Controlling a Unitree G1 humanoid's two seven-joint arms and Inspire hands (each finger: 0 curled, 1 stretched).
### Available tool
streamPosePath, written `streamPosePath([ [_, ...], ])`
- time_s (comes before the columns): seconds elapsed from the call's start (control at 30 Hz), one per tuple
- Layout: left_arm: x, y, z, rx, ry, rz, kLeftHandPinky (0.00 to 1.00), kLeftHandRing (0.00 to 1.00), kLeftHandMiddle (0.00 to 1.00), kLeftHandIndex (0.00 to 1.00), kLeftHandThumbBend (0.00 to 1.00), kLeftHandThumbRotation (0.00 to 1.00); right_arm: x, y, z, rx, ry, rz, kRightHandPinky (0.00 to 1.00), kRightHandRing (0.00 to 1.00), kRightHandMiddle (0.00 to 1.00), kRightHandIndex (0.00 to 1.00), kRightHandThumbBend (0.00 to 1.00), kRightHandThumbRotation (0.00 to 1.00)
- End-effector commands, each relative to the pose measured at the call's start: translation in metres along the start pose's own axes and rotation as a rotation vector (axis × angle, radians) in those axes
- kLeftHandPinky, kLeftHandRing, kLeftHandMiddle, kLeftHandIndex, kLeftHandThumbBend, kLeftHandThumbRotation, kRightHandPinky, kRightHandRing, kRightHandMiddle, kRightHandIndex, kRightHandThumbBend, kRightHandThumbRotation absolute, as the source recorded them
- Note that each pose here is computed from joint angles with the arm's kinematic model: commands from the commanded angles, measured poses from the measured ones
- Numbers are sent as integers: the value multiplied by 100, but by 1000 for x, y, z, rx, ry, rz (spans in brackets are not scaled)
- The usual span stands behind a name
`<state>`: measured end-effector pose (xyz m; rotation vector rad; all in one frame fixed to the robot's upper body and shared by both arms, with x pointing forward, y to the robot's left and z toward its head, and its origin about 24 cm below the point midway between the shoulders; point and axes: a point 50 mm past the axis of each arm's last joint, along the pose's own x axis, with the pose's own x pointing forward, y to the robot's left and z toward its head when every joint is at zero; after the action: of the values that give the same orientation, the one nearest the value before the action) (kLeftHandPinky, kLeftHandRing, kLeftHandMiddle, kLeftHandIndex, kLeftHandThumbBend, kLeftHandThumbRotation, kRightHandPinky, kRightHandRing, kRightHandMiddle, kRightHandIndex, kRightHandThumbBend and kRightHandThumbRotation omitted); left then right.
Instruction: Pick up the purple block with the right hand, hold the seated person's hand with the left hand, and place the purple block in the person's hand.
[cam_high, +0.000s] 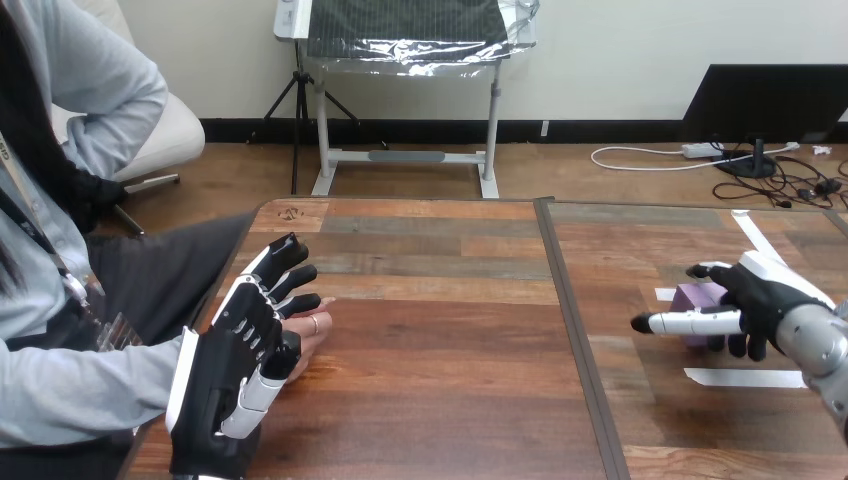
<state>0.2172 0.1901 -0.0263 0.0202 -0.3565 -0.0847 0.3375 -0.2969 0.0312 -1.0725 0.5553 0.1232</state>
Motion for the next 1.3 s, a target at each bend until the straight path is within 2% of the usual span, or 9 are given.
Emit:
streamPosePath([
  [0.0, 25, -1, 10, -2, -90, -4, 74, 83, 86, 85, 100, 79, -3, -54, 31, -34, -109, -120, 11, 13, 21, 93, 100, 63],
  [0.17, 25, -2, 10, 1, -89, -3, 74, 83, 86, 85, 100, 79, -4, -62, 32, -34, -119, -119, 13, 16, 24, 92, 100, 65],
  [0.2, 25, -2, 10, 1, -89, -3, 74, 83, 86, 84, 100, 79, -5, -64, 32, -33, -122, -118, 19, 26, 34, 92, 100, 66],
  [0.27, 25, -2, 10, 3, -89, -4, 74, 82, 86, 84, 100, 79, -6, -68, 32, -24, -130, -114, 25, 33, 40, 92, 100, 66],
  [0.43, 25, -2, 10, 1, -87, -7, 74, 83, 86, 84, 100, 79, -10, -79, 32, -10, -154, -104, 49, 60, 65, 92, 100, 64],
  [0.47, 25, -2, 10, -1, -87, -9, 74, 83, 86, 85, 100, 79, -11, -82, 32, -14, -159, -106, 59, 69, 73, 92, 100, 64],
  [0.57, 25, -3, 9, -3, -85, -8, 74, 83, 86, 85, 100, 79, -13, -88, 32, -24, -169, -112, 68, 76, 80, 91, 100, 64],
  [0.83, 26, -3, 9, -7, -83, -9, 74, 83, 86, 85, 100, 79, -20, -106, 34, -53, -195, -133, 75, 79, 82, 86, 100, 65],
  [1.27, 26, -4, 9, -24, -82, -16, 74, 83, 86, 85, 100, 78, -32, -130, 41, -95, -273, -196, 66, 68, 68, 72, 95, 58],
])
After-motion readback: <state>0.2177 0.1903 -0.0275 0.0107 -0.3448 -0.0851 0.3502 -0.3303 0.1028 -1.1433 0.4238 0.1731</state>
